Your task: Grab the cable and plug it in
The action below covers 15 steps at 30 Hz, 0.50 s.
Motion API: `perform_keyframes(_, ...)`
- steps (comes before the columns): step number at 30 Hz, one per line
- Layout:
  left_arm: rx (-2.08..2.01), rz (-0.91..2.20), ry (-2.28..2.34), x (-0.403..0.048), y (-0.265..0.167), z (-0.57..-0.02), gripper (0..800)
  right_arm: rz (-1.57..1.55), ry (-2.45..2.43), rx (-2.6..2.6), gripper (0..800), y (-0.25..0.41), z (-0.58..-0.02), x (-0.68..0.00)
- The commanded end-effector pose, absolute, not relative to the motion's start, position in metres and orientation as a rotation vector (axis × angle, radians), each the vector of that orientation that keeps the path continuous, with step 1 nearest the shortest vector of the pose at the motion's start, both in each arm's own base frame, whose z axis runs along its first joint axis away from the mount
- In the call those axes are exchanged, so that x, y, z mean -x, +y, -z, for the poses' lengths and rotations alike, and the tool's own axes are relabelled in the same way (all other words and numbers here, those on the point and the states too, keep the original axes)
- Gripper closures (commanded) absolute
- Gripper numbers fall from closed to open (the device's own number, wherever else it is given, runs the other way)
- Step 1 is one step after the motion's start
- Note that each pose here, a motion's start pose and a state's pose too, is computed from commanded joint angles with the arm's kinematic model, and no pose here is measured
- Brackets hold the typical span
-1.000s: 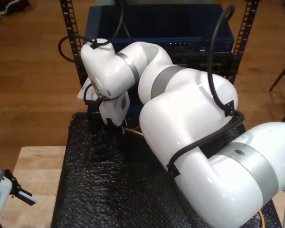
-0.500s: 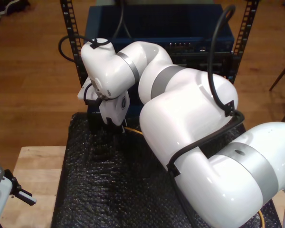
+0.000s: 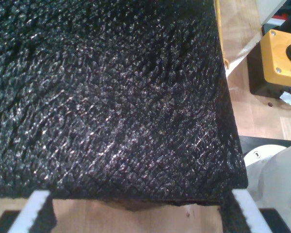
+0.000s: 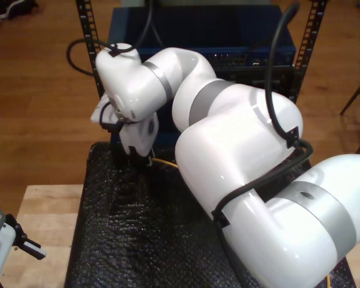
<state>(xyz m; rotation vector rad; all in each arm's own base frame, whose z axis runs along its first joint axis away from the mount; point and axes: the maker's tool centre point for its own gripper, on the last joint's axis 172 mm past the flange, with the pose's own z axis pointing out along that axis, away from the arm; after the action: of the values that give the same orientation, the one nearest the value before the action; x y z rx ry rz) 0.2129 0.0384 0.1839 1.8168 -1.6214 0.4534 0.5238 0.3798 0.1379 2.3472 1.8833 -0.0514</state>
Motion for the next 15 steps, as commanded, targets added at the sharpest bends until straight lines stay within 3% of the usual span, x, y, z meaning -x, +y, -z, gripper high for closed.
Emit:
perform_keyframes(11, -1.810, -0.490, -1.611, -0.218, 0.032, -0.188, 0, 0.137, 2.074, -2.255, 796, 0.364, -0.188, -0.492)
perform_keyframes(15, -1.738, -0.551, -1.611, -0.229, 0.003, -0.203, 0, 0.079, 2.121, -2.243, 796, 0.361, -0.217, -0.490)
